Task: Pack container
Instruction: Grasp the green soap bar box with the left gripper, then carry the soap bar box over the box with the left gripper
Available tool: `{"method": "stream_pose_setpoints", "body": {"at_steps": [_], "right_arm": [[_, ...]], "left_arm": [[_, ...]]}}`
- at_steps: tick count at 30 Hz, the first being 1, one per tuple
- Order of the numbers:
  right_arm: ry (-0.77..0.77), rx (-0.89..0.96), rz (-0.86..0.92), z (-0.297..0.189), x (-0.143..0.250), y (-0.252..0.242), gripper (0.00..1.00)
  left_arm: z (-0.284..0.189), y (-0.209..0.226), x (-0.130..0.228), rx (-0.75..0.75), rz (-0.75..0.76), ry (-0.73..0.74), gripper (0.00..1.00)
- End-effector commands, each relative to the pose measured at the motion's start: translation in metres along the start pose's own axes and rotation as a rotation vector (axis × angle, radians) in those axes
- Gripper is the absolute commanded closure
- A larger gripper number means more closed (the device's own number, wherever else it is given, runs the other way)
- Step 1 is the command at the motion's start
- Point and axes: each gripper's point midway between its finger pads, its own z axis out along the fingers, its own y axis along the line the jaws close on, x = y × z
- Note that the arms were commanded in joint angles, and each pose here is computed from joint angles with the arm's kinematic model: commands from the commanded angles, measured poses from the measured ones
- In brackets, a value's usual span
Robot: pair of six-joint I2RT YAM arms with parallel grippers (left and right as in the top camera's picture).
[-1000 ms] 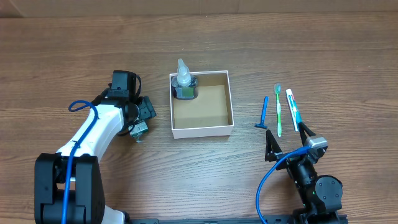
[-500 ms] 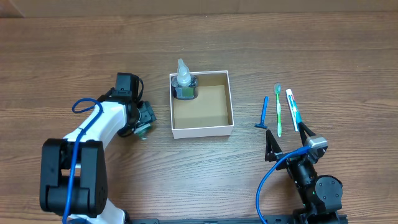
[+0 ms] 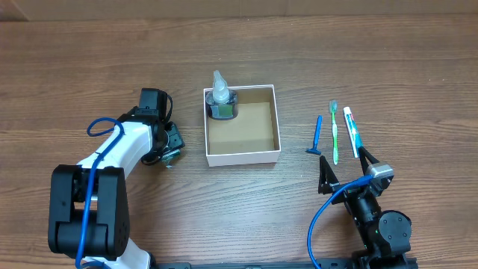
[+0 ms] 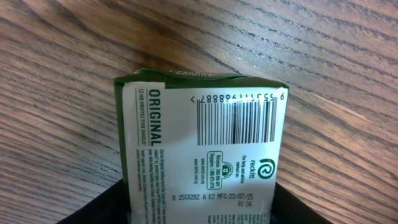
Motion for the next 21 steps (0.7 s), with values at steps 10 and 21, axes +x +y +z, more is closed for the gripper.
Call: {"method": "stream_pose_setpoints", "body": {"at_steps": [10,21], "right_arm": [[-0.008,0.011,-0.007,0.0,0.001,-0.003,0.0],[-0.008,0.011,-0.007,0.0,0.001,-0.003,0.0]], "left_arm": [[-0.027,-0.003,-0.02,-0.042,0.027,0.004,0.6],[-0.121,-0.034,-0.063,-0.031,0.058,-0.046,0.57]]}}
